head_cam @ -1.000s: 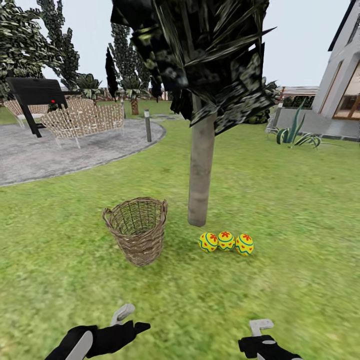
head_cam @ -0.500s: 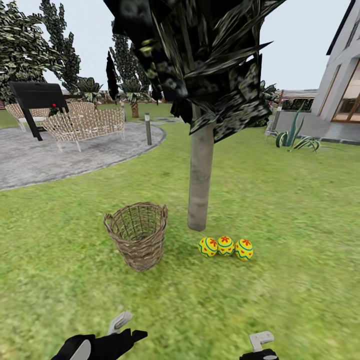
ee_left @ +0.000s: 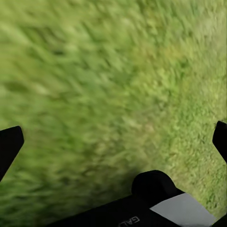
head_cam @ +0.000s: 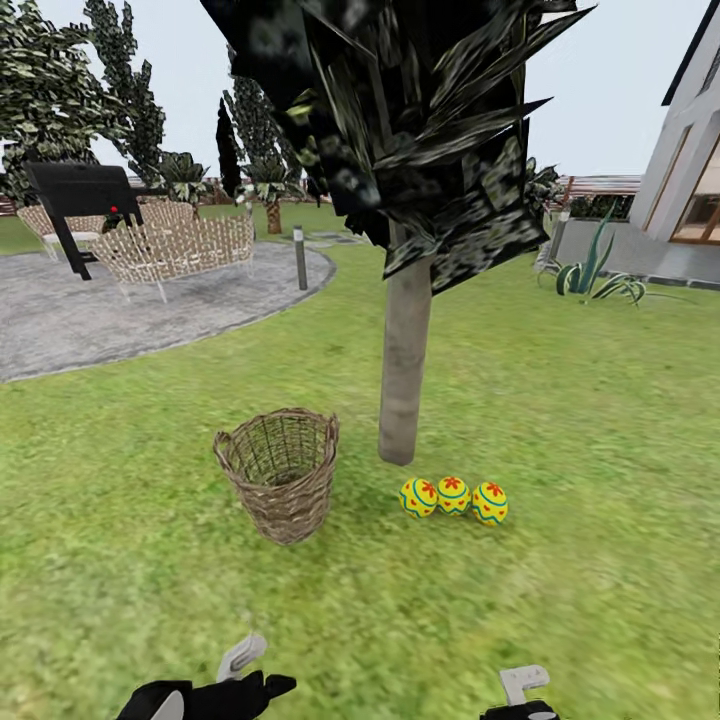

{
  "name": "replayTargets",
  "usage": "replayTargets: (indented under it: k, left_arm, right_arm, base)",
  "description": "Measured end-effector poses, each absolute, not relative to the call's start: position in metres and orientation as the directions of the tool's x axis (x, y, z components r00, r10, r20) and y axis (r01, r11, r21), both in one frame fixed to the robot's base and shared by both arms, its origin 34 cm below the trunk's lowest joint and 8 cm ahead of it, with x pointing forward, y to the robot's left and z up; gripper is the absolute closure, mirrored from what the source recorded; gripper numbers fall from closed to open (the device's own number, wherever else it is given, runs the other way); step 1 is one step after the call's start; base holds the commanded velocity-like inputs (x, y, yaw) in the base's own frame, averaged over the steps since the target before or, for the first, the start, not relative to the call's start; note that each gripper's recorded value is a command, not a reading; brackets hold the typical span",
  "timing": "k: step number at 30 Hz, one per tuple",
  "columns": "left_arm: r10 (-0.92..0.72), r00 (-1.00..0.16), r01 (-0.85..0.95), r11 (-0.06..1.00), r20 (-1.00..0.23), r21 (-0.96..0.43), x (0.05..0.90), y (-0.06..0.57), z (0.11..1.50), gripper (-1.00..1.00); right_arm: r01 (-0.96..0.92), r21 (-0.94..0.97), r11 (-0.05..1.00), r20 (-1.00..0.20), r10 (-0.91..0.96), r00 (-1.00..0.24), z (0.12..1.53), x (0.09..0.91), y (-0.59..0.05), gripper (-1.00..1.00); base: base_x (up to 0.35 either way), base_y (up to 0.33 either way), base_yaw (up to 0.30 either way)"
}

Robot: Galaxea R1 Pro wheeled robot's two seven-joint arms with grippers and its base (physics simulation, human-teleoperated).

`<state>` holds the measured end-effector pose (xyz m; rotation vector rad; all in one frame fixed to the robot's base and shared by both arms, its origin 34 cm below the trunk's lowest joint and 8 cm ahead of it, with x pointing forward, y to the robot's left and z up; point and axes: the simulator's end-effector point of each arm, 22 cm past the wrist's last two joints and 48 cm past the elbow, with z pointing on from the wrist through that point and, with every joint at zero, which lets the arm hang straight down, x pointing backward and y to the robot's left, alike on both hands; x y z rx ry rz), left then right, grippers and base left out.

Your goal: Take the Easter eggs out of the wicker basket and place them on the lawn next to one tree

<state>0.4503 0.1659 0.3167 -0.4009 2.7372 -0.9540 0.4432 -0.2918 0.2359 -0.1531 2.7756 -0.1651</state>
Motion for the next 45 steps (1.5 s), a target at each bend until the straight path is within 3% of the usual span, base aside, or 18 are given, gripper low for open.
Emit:
replayTargets:
  k: [13, 31, 45]
  left_arm:
    - [-0.312, -0.945, -0.186, 0.762, -0.1, -0.621, 0.448, 0.165, 0.335, -1.0]
    - [-0.284, -0.947, -0.164, 0.828, -0.149, -0.537, 0.434, 0.166, 0.336, -1.0]
    - [-0.295, -0.949, -0.196, 0.83, -0.114, -0.522, 0.421, 0.165, 0.35, -1.0]
  right_arm:
    - [-0.087, -0.133, 0.987, -0.317, -0.126, -0.94, 0.256, 0.439, -0.292, -1.0]
    - [-0.006, -0.106, 0.994, -0.277, -0.035, -0.96, 0.28, 0.418, -0.295, -1.0]
    - [0.078, -0.099, 0.992, -0.264, 0.049, -0.963, 0.303, 0.412, -0.307, -1.0]
  base:
    - [-0.293, 0.0, 0.065]
    - [-0.006, 0.0, 0.001]
    - [0.0, 0.0, 0.0]
